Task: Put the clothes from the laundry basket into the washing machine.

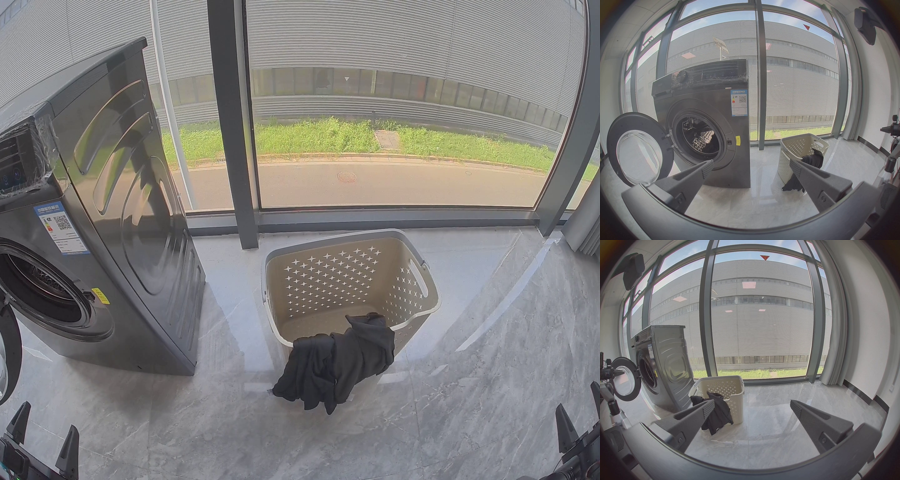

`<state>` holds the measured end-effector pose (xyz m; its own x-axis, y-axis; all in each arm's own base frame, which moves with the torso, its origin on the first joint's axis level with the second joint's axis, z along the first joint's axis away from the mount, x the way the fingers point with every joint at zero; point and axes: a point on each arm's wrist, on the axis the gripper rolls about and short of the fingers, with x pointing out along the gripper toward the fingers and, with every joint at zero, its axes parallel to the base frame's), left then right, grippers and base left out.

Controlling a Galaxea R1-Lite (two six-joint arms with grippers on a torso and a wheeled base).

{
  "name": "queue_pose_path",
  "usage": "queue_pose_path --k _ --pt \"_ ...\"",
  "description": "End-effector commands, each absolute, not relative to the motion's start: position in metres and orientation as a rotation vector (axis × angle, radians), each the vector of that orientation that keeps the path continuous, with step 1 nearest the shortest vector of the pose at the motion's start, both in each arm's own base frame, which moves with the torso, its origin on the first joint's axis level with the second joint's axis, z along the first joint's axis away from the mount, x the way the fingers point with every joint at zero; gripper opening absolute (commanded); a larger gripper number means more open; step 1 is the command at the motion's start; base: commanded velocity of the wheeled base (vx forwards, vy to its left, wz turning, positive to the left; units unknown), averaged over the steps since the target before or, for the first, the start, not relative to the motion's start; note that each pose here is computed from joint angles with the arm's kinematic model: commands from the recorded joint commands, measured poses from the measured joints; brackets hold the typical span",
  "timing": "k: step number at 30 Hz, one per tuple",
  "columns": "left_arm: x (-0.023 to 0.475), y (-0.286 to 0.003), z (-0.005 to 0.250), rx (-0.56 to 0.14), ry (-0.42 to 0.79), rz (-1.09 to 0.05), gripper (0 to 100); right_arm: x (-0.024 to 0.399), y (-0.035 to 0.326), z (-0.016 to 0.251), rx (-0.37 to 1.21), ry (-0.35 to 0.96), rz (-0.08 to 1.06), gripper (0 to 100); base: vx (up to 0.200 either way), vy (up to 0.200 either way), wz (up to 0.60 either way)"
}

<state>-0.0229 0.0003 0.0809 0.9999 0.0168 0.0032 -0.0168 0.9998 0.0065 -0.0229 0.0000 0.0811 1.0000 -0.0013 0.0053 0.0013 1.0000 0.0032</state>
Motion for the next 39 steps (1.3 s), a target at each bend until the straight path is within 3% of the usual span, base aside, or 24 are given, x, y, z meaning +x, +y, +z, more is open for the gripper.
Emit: queue_pose_path --k 1,39 --pt "-0.0228 0.0003 0.0756 0.006 -0.001 0.017 100 -0.0228 0.0 0.076 0.003 -0.005 -0.003 100 0.0 0.0 0.0" --pt "-0.0228 0.0004 0.0758 0.002 -0.003 0.017 100 -0.0228 0.0 0.076 0.003 -0.005 -0.002 100 0.0 0.0 0.0"
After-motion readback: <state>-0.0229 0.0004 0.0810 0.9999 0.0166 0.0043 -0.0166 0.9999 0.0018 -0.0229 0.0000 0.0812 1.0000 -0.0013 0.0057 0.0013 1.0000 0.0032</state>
